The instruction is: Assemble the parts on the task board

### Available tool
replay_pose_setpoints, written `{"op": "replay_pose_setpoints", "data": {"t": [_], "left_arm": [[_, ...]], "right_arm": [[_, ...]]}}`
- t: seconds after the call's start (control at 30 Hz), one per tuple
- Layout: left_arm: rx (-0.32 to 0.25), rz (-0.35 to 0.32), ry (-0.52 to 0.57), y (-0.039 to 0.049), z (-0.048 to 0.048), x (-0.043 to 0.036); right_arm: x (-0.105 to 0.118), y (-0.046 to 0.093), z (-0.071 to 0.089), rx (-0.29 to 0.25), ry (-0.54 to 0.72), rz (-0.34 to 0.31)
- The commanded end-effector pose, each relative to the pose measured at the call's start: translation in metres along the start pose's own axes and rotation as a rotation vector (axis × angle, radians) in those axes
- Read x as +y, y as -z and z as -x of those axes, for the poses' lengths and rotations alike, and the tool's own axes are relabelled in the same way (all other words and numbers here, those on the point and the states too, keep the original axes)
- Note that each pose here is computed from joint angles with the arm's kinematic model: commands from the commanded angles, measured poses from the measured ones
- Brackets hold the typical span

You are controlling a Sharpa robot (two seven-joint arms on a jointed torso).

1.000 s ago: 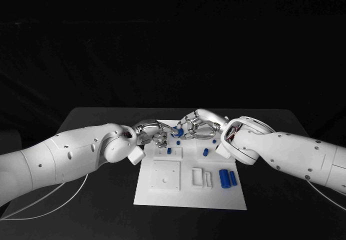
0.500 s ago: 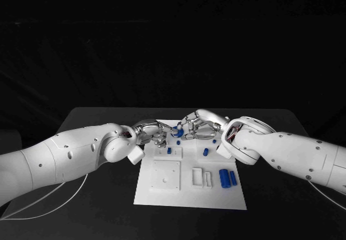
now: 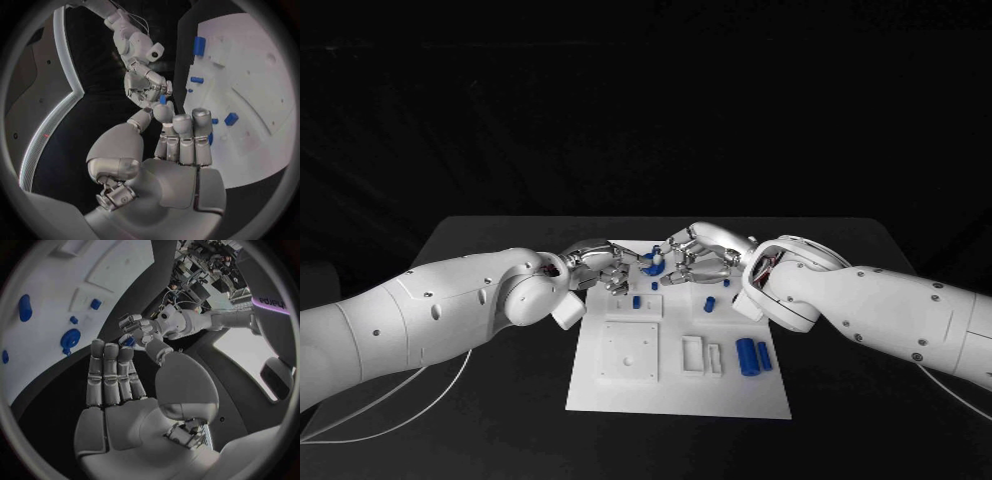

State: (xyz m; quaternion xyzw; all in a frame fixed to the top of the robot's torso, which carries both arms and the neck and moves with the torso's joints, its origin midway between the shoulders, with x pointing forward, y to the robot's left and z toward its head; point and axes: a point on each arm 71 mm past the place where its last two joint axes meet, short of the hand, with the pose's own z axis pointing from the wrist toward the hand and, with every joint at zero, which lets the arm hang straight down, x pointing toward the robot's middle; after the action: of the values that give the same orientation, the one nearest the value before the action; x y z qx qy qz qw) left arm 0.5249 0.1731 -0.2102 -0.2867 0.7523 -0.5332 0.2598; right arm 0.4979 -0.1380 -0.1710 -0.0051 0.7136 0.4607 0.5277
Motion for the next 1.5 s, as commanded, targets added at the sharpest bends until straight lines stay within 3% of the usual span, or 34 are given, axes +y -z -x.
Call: {"op": "replay_pose_setpoints", "data": {"t": [0.03,0.13,0.4,0.7,0.93,1.1,1.2,1.5], "left_arm": [[-0.013,-0.018,0.01,-0.0004,0.0021,-0.0034],[-0.006,-0.014,0.009,-0.0003,0.0015,-0.0031],[-0.017,0.01,-0.067,-0.0007,-0.0008,-0.0021],[-0.207,0.068,-0.347,0.0023,0.0069,-0.0017],[-0.299,0.092,-0.487,0.0059,0.0113,-0.0027],[-0.357,0.109,-0.64,0.0073,0.0135,-0.0007],[-0.389,0.146,-0.68,0.0086,0.0145,0.0024],[-0.427,0.25,-0.784,0.011,0.006,0.0114]], "right_arm": [[0.003,0.0,-0.007,0.043,-0.01,0.018],[0.002,0.0,-0.006,0.03,-0.008,0.015],[-0.017,0.004,0.013,-0.101,-0.017,-0.033],[-0.039,0.008,0.031,-0.147,-0.019,-0.091],[-0.051,0.011,0.051,-0.201,-0.027,-0.121],[-0.061,0.012,0.067,-0.238,-0.015,-0.147],[-0.065,0.013,0.074,-0.252,-0.008,-0.157],[-0.069,0.014,0.081,-0.264,-0.001,-0.168]]}}
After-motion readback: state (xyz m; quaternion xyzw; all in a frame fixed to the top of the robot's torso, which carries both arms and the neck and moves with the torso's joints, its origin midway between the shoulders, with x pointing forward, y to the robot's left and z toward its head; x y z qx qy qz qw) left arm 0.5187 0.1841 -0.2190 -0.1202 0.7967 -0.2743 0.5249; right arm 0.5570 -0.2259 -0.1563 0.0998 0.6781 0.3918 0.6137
